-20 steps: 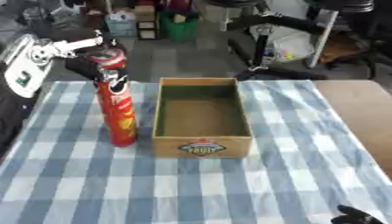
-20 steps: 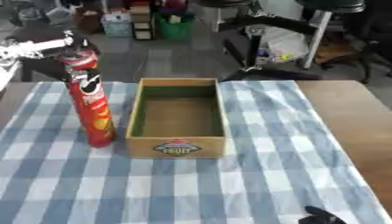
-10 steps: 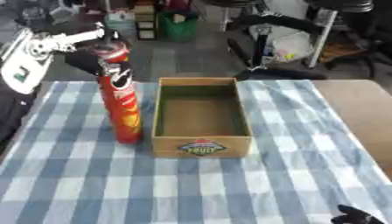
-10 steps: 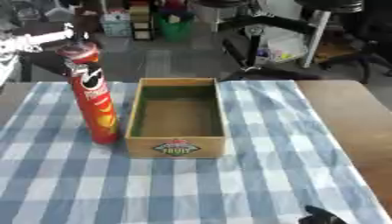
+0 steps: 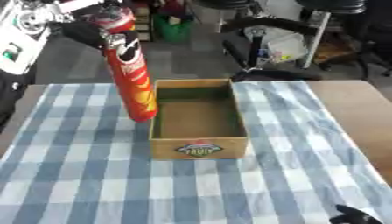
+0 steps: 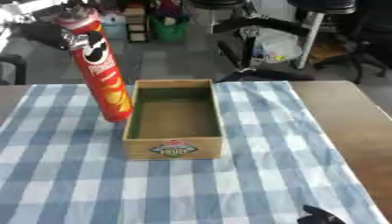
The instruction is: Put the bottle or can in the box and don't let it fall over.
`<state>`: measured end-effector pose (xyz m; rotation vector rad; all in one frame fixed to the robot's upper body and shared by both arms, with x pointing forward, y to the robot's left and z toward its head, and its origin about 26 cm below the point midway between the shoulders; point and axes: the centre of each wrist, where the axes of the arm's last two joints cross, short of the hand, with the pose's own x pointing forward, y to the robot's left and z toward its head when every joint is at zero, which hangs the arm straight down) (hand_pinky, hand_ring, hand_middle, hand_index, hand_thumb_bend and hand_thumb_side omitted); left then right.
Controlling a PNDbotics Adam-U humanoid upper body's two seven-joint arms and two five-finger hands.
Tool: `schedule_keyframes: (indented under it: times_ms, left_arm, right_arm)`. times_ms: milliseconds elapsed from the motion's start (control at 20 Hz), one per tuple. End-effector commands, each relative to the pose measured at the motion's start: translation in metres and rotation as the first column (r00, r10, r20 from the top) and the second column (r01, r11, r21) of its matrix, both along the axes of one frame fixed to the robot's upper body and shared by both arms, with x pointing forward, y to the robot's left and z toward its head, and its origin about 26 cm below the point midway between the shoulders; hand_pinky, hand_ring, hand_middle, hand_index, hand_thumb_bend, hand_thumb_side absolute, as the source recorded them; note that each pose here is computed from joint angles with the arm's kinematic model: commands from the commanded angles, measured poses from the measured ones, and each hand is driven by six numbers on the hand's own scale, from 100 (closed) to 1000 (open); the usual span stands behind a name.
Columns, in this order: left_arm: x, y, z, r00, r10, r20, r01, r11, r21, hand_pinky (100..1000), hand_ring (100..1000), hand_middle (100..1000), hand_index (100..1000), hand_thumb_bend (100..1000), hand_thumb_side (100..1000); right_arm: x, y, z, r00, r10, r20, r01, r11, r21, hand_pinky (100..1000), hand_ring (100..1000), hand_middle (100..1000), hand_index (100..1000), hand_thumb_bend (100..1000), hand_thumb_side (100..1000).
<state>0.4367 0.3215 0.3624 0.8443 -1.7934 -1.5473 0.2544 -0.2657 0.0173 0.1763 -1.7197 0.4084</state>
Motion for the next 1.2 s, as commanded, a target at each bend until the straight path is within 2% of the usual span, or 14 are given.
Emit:
schedule_keyframes:
  times_ms: [50, 250, 500, 900, 950, 1000, 1050, 1100, 1150, 1200]
  left_arm:
    - [-0.007, -0.023, 0.021, 0.994, -0.072, 0.078, 0.072, 0.997, 0.009, 100, 253, 380, 616, 100, 206]
    - [-0.004, -0.042, 0.016, 0.989, -0.121, 0.083, 0.119, 0.993, 0.025, 100, 253, 379, 616, 100, 207]
    - [-0.001, -0.053, 0.007, 0.987, -0.153, 0.057, 0.15, 0.987, 0.049, 100, 254, 380, 617, 100, 204]
    - [0.017, -0.067, -0.036, 0.986, -0.161, -0.043, 0.165, 0.975, 0.147, 100, 294, 416, 651, 100, 159]
    - [0.018, -0.068, -0.04, 0.985, -0.162, -0.052, 0.168, 0.973, 0.161, 100, 354, 458, 685, 100, 157]
    - [0.019, -0.068, -0.043, 0.985, -0.163, -0.059, 0.171, 0.97, 0.173, 100, 360, 461, 687, 100, 161]
    - [0.019, -0.068, -0.045, 0.985, -0.163, -0.062, 0.172, 0.968, 0.184, 167, 402, 486, 710, 100, 219]
    - [0.019, -0.068, -0.047, 0.984, -0.165, -0.069, 0.176, 0.964, 0.202, 290, 462, 525, 740, 120, 295]
    - [0.018, -0.067, -0.048, 0.983, -0.17, -0.072, 0.181, 0.959, 0.216, 435, 538, 593, 774, 207, 378]
    - [0.017, -0.066, -0.048, 0.982, -0.176, -0.071, 0.188, 0.955, 0.229, 509, 587, 624, 799, 244, 420]
  right_arm:
    - [0.001, -0.003, 0.005, 1.0, 0.015, 0.017, -0.015, 1.0, -0.01, 524, 591, 658, 850, 100, 688]
    - [0.001, -0.002, 0.006, 1.0, 0.023, 0.019, -0.022, 1.0, -0.008, 525, 591, 658, 851, 100, 688]
    - [0.002, -0.001, 0.007, 0.999, 0.029, 0.022, -0.029, 1.0, -0.006, 525, 591, 658, 851, 100, 688]
    - [0.003, 0.0, 0.007, 0.999, 0.034, 0.023, -0.034, 0.999, -0.005, 525, 592, 658, 852, 100, 689]
    - [0.003, 0.0, 0.007, 0.999, 0.034, 0.024, -0.034, 0.999, -0.005, 525, 592, 658, 852, 100, 689]
    - [0.003, 0.0, 0.007, 0.999, 0.034, 0.024, -0.034, 0.999, -0.005, 525, 592, 658, 852, 100, 689]
    - [0.003, 0.0, 0.007, 0.999, 0.034, 0.024, -0.034, 0.999, -0.005, 525, 592, 658, 852, 100, 689]
    - [0.003, 0.0, 0.007, 0.999, 0.034, 0.024, -0.033, 0.999, -0.006, 525, 592, 658, 852, 100, 689]
    - [0.003, 0.0, 0.007, 0.999, 0.033, 0.025, -0.033, 0.999, -0.006, 525, 592, 658, 852, 100, 689]
    - [0.003, 0.0, 0.007, 0.999, 0.031, 0.025, -0.031, 1.0, -0.006, 525, 592, 658, 852, 100, 689]
